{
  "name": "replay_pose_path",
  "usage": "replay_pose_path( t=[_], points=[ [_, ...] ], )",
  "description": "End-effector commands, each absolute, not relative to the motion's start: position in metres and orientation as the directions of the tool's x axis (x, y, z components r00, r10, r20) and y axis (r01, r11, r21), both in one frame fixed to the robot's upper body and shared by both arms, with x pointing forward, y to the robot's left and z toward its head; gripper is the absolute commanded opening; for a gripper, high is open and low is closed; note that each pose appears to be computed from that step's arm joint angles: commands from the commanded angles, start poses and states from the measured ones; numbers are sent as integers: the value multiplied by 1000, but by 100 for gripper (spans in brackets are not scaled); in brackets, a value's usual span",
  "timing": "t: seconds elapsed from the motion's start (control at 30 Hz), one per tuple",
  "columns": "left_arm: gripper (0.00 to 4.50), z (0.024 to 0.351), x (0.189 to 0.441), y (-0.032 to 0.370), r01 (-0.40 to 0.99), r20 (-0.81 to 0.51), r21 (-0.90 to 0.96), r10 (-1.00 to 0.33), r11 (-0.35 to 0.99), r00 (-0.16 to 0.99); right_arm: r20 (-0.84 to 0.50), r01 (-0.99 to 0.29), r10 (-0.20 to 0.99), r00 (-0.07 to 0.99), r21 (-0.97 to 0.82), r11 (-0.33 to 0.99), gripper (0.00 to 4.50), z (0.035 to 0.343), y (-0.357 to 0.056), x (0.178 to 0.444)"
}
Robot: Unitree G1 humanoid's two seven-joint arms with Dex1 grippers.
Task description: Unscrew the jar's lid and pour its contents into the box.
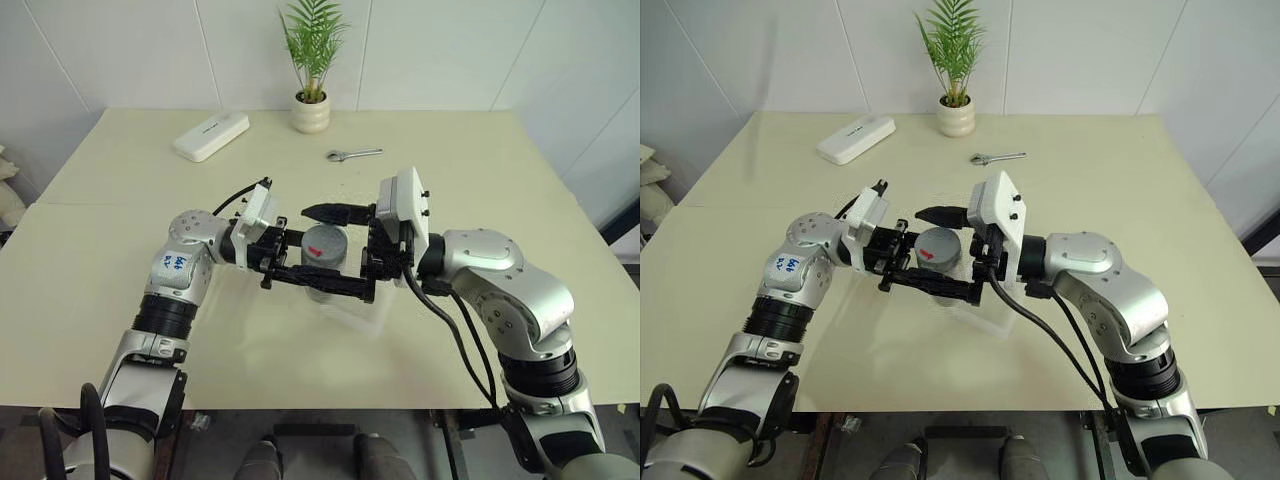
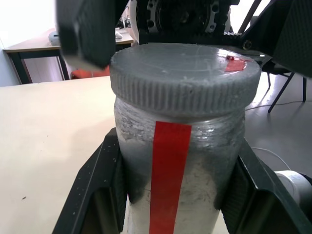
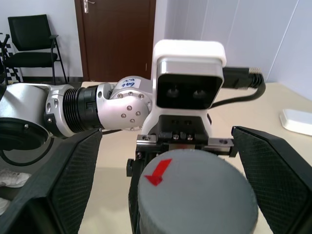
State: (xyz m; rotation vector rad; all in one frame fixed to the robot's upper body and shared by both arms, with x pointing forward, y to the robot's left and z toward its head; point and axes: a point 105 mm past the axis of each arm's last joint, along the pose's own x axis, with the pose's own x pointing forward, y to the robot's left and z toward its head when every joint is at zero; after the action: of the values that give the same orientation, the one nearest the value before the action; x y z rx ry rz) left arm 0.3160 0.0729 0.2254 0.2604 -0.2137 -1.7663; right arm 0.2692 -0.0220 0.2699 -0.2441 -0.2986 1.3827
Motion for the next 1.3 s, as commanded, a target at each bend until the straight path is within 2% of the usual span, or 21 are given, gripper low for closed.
replay_pose_path(
  t=[0.03,0.27,0.47,1.13,1.3],
  points=[
    [198,236,311,72,917,-54,332,-975,-220,-214,90,-908,983,160,-377,183,447,279,-19,268],
    [198,237,308,69,914,-47,338,-974,-224,-221,98,-903,971,218,-356,238,447,277,-16,283],
    [198,235,307,70,917,-42,332,-975,-221,-219,135,-896,961,240,-352,273,447,287,-18,287],
    [198,233,315,86,936,-46,322,-990,-140,-132,69,-857,915,398,-329,397,447,280,-69,281],
    [198,233,317,84,937,-46,322,-990,-139,-131,88,-848,911,402,-341,407,447,288,-69,276]
  ],
)
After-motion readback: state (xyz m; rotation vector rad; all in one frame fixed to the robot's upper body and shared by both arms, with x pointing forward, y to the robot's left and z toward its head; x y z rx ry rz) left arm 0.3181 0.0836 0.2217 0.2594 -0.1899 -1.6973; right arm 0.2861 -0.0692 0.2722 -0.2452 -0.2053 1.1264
